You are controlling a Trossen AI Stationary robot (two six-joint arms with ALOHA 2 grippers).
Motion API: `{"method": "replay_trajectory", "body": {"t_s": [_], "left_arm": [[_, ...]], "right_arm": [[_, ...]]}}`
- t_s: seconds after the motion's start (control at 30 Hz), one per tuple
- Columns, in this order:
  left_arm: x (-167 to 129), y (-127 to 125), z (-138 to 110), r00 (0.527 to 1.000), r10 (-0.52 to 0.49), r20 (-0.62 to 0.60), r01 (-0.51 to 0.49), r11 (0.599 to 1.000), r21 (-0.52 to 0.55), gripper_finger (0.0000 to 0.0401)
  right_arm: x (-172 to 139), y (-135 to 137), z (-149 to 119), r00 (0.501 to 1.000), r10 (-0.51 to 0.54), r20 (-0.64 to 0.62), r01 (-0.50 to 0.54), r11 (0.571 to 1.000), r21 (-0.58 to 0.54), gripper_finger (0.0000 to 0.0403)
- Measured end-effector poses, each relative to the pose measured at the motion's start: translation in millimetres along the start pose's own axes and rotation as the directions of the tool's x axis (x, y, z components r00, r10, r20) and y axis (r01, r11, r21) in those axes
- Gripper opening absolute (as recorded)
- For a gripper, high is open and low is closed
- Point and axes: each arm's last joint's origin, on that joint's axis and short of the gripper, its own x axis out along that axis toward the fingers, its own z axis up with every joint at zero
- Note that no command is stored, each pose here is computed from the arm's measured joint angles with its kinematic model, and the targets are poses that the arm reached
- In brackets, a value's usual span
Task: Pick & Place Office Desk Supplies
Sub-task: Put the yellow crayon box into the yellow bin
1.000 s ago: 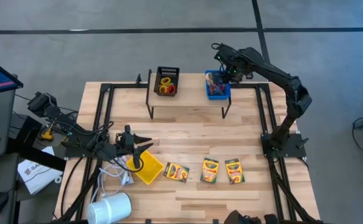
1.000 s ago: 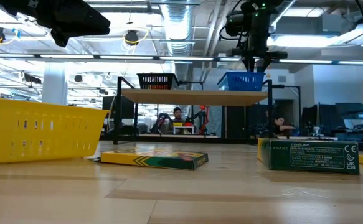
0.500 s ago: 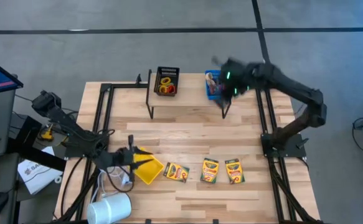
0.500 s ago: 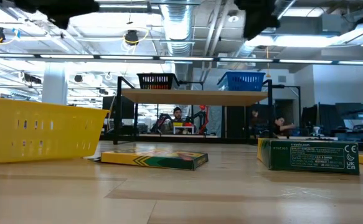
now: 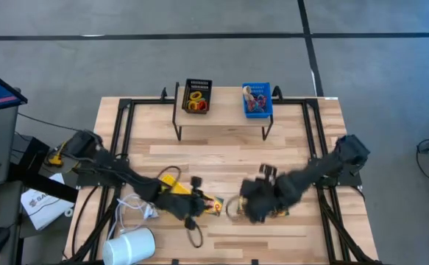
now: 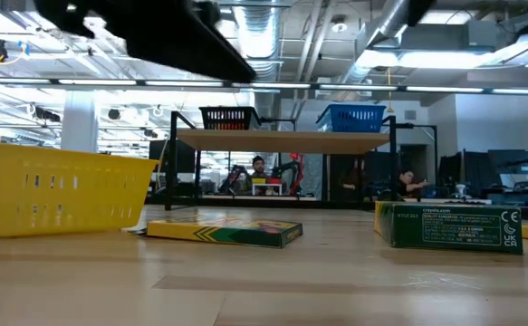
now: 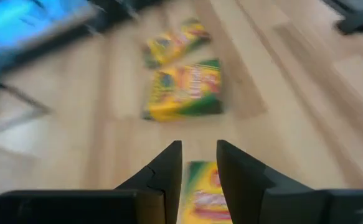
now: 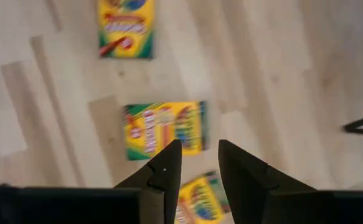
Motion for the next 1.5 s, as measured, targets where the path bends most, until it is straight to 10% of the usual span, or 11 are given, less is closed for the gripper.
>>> {"method": "replay_trajectory", "body": {"t_s": [0.27, 0.5, 0.77, 1.0, 1.2, 1.5], "left_arm": [[45.0, 32.2, 8.1, 0.974, -0.027, -0.224, -0.048, 0.945, -0.324, 0.0094], [65.2, 80.5, 8.3, 0.978, -0.149, -0.143, 0.054, 0.851, -0.522, 0.0094], [86.8, 74.1, -0.7, 0.963, -0.256, -0.081, 0.183, 0.846, -0.501, 0.0094], [116.6, 72.0, -30.6, 0.94, -0.317, -0.127, 0.163, 0.744, -0.648, 0.0094], [122.2, 72.2, -17.2, 0.897, -0.431, 0.094, 0.381, 0.65, -0.658, 0.0095], [122.7, 68.2, -19.5, 0.946, -0.321, 0.047, 0.252, 0.637, -0.729, 0.0148]], "right_arm": [[24.7, 44.4, -50.7, 0.962, -0.248, -0.115, 0.267, 0.941, 0.208, 0.0103], [50.1, 30.0, -102.4, 0.944, -0.224, -0.242, 0.305, 0.874, 0.378, 0.0103], [85.3, 13.1, -132.6, 0.995, 0.078, -0.061, -0.039, 0.88, 0.473, 0.0103], [107.9, -1.4, -126.6, 0.96, 0.271, 0.071, -0.27, 0.827, 0.493, 0.0103], [103.0, -10.4, -117.4, 0.952, 0.289, 0.102, -0.304, 0.839, 0.451, 0.0103], [105.7, -10.4, -124.2, 0.962, 0.247, 0.12, -0.273, 0.819, 0.504, 0.0103]]}}
